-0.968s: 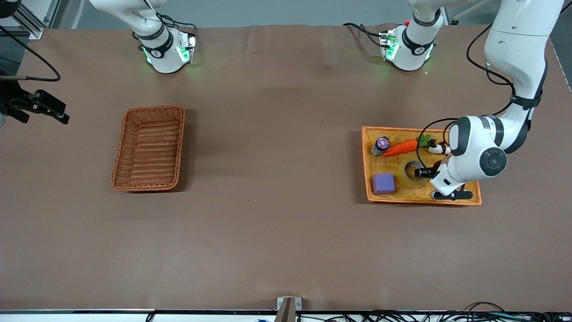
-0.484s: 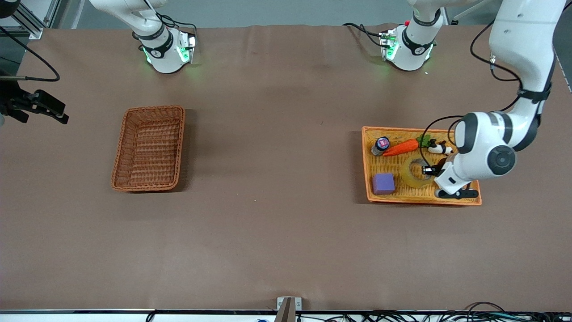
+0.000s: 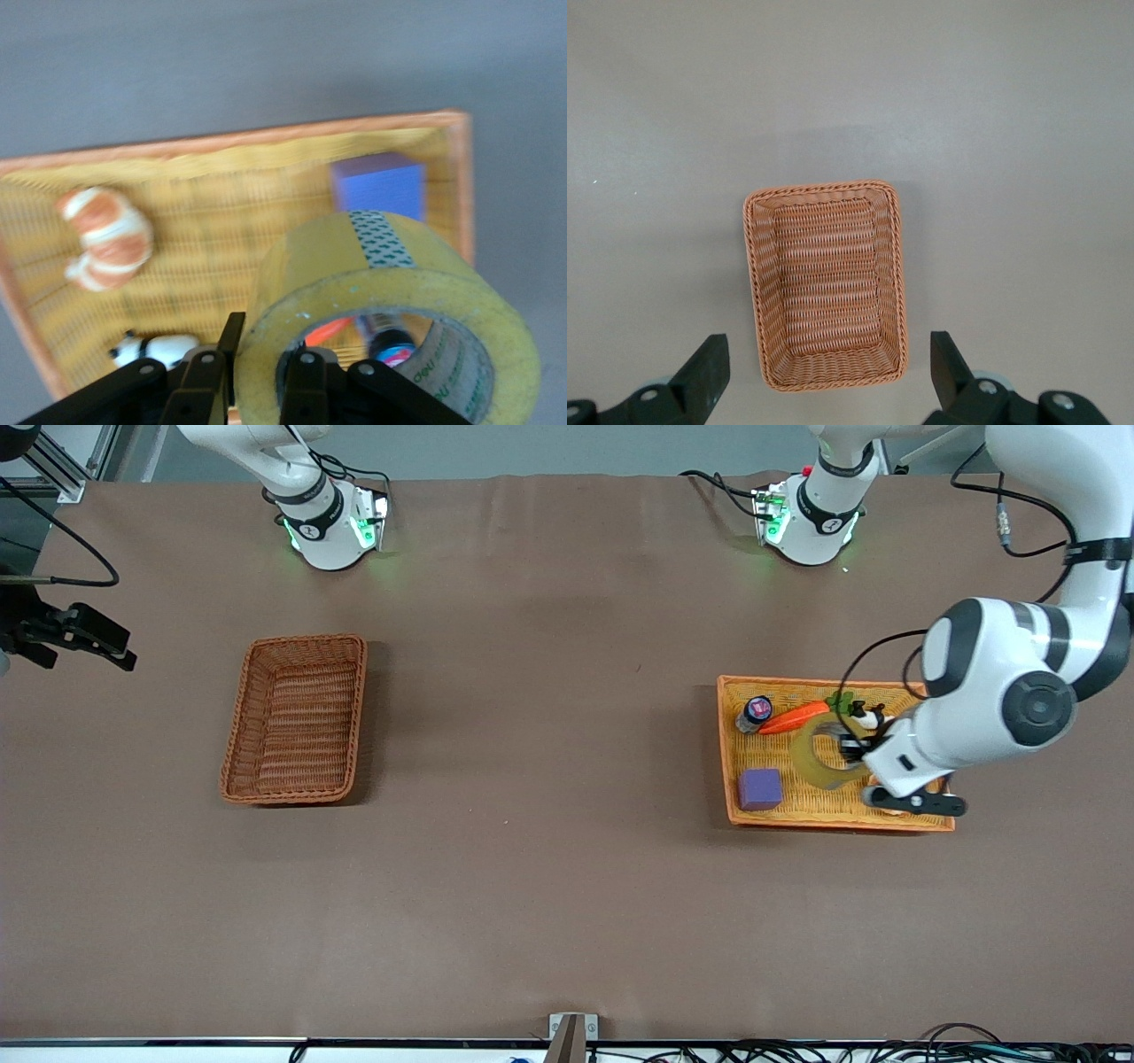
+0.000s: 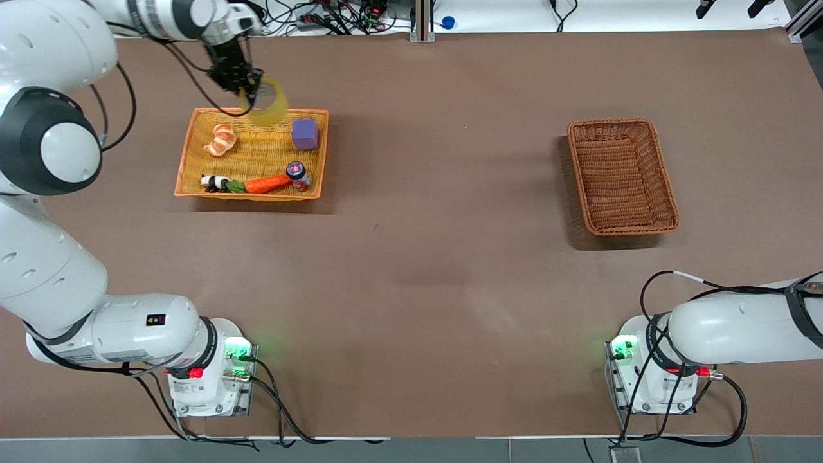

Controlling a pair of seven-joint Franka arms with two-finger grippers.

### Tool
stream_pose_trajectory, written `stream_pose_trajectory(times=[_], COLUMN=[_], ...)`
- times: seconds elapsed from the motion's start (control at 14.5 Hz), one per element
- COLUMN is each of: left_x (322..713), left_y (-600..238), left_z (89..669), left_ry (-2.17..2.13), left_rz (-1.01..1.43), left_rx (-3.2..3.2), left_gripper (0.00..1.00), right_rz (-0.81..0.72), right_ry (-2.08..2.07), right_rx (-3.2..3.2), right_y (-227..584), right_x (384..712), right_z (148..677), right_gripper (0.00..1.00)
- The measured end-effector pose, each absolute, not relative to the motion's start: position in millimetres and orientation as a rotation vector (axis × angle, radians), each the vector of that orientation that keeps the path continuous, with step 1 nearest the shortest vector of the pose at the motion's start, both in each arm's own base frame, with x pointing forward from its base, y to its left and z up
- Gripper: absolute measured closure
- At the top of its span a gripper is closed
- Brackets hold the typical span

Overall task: Move tape to another basket
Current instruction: 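Carry the tape toward the table middle while the right gripper reaches out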

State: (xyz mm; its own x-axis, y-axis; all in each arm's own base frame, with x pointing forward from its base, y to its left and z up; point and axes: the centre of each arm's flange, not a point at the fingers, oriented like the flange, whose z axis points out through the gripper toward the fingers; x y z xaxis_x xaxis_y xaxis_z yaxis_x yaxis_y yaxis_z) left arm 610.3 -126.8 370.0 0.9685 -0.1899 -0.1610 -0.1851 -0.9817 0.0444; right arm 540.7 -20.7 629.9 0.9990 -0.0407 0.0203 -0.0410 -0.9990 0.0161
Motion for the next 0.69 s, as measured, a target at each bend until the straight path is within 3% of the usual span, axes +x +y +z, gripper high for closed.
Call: stream_pose_trajectory(times=[0.21, 0.69], left_x=[607.4, 547.3], left_y=[-208.0, -412.0], left_z=[350.2, 256.9], left_ry=[-0.315, -0.454], left_rz=[-0.285, -0.43], left_rx=[3.081, 3.072], left_gripper=[0.78, 0.78], right_rz=[0.033, 0.038], right_ry=[-0.064, -0.054], right_rx=[3.124, 3.124], right_y=[-20.7, -16.7], right_x=[540.7, 546.4], right_z=[630.3, 624.7], right_gripper=[0.0, 0.0])
